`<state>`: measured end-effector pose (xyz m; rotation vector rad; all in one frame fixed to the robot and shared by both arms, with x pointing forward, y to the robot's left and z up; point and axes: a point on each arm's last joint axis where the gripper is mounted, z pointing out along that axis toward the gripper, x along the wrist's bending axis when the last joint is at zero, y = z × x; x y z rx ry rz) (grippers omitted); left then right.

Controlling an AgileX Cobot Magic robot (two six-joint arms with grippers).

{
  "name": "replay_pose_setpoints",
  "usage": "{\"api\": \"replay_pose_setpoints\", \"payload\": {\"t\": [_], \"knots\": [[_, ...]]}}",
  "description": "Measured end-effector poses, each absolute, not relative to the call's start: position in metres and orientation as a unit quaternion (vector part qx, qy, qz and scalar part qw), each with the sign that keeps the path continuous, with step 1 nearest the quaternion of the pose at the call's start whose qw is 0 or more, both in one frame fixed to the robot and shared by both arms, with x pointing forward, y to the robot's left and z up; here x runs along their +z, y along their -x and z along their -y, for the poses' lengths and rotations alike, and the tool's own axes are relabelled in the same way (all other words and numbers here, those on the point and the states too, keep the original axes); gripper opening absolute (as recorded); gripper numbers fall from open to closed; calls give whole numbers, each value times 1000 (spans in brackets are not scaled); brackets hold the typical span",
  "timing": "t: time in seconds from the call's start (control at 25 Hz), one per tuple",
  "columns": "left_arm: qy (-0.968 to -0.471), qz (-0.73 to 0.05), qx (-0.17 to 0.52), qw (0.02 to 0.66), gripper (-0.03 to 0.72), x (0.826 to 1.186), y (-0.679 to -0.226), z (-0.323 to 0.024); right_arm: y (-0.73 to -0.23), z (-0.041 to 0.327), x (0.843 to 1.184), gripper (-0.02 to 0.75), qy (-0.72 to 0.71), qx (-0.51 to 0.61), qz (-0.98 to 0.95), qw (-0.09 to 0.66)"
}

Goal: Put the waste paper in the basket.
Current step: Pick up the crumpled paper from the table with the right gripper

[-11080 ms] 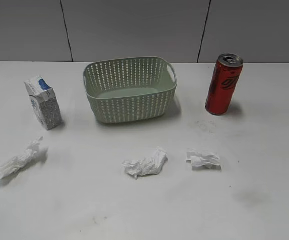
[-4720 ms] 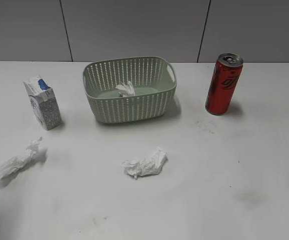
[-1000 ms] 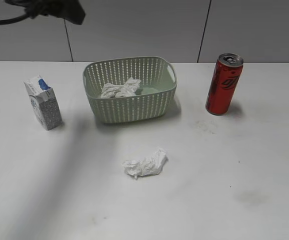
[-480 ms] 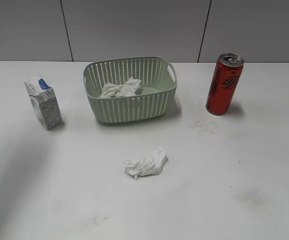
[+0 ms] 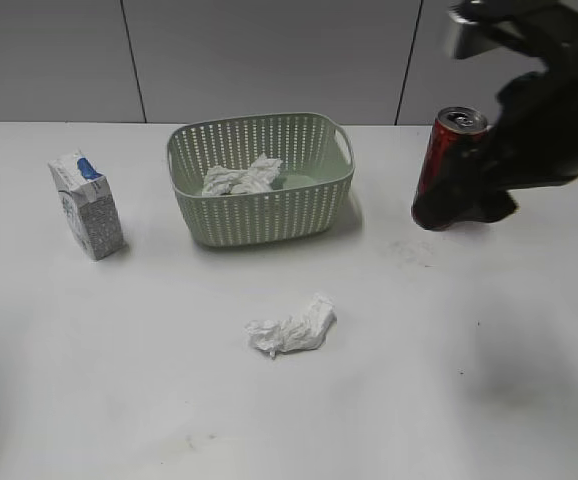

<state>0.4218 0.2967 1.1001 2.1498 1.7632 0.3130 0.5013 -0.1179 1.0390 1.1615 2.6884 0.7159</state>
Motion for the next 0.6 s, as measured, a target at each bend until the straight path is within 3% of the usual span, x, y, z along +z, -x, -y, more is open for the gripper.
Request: {"api": "replay_pose_setpoints", "payload": {"t": [0.32, 0.6], "knots": [[-736, -595, 212, 245, 589, 1093, -320, -293, -501, 57, 969, 571, -335, 175, -926, 15], [-687, -575, 315, 315, 588, 1079, -254, -293, -505, 40, 930, 571, -273, 162, -948, 29]]}}
